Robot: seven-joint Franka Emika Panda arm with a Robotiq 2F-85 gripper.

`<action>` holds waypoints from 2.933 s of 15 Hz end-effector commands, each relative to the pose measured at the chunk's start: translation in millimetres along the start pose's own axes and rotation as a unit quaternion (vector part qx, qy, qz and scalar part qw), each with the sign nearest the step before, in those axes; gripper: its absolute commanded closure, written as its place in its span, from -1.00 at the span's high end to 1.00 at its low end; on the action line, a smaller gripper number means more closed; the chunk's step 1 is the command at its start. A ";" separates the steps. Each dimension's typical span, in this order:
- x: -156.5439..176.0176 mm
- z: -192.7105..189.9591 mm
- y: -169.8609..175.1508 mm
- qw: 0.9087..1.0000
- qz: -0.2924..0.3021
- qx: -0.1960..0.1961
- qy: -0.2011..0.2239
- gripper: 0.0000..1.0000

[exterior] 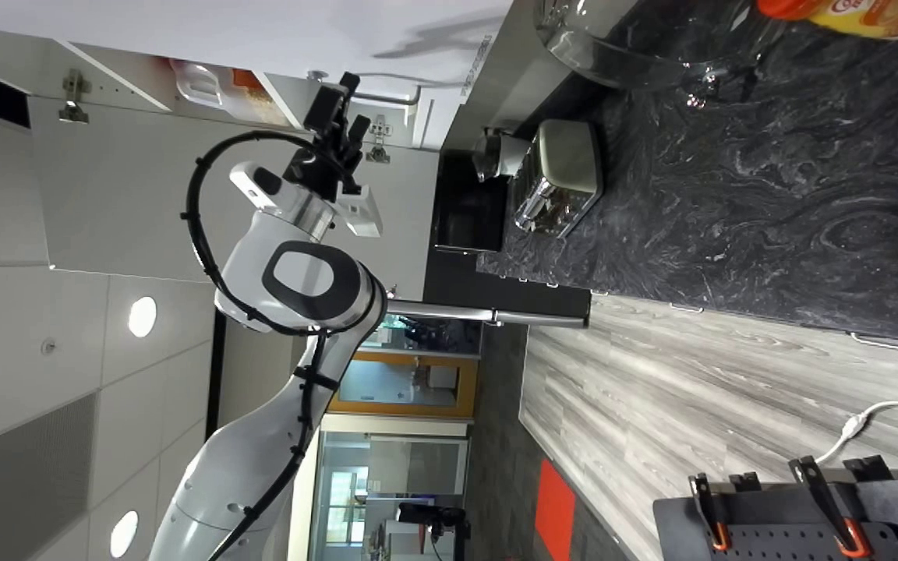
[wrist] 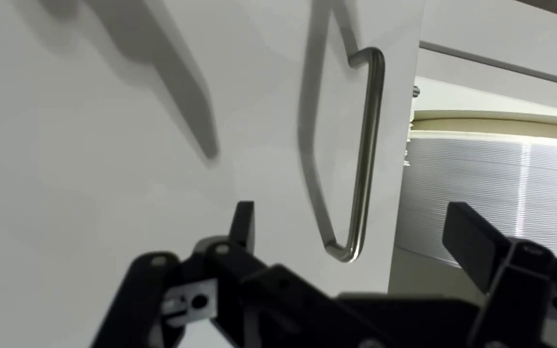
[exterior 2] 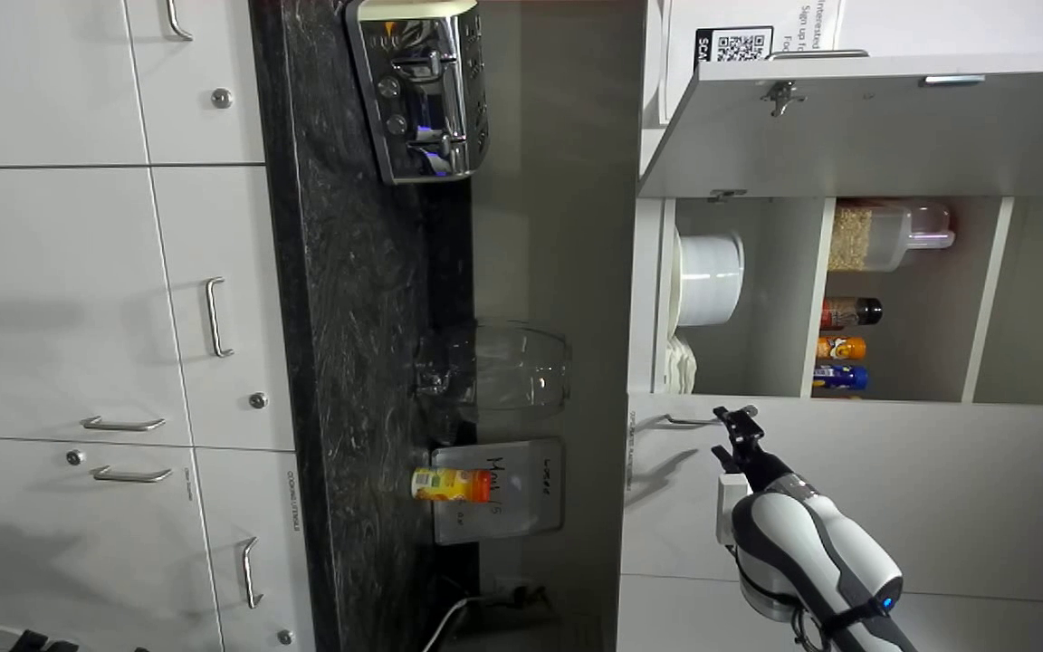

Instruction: Open the door on the right side of the cupboard

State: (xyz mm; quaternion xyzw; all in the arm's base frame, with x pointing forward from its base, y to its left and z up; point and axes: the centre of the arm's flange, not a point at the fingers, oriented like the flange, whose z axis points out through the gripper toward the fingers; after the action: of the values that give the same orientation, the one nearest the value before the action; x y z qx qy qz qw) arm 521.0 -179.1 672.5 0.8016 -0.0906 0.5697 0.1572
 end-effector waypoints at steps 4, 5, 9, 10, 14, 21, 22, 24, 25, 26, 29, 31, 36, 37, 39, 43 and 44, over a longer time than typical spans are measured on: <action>11.0 16.0 -12.0 1.000 0.008 -0.012 0.015 -0.02; 11.4 17.2 -13.0 1.000 0.008 -0.012 0.015 -0.15; 12.7 19.4 -19.4 1.000 0.012 -0.007 0.013 -0.77; 12.5 18.1 -21.6 1.000 0.013 -0.007 0.011 -0.90; 1.5 -10.2 -22.2 0.999 0.044 -0.015 -0.007 -0.95; -27.4 -80.1 -35.0 0.995 0.086 -0.039 -0.035 -0.95; -31.3 -92.1 -34.6 0.994 0.091 -0.049 -0.037 -0.95; -38.7 -117.1 -31.6 0.992 0.099 -0.066 -0.045 -0.95; -42.1 -128.8 -29.3 0.991 0.102 -0.073 -0.048 -0.95; -45.6 -142.3 -26.2 0.990 0.107 -0.082 -0.050 -0.95; -57.9 -178.1 -13.5 0.986 0.122 -0.102 -0.058 -0.95; -64.5 -199.4 -3.2 0.982 0.138 -0.113 -0.061 -0.95; -79.0 -246.5 22.6 0.975 0.143 -0.154 -0.078 -0.95; -82.3 -254.1 28.0 0.973 0.140 -0.160 -0.086 -0.95; -86.9 -270.4 39.9 0.970 0.141 -0.173 -0.093 -0.95; -92.9 -290.6 55.1 0.964 0.152 -0.191 -0.106 -0.14; -94.2 -291.9 54.4 0.964 0.150 -0.190 -0.108 0.03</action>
State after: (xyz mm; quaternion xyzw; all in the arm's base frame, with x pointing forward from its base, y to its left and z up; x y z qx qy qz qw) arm 227.3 -130.1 686.6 0.7888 -0.3237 0.4828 0.1998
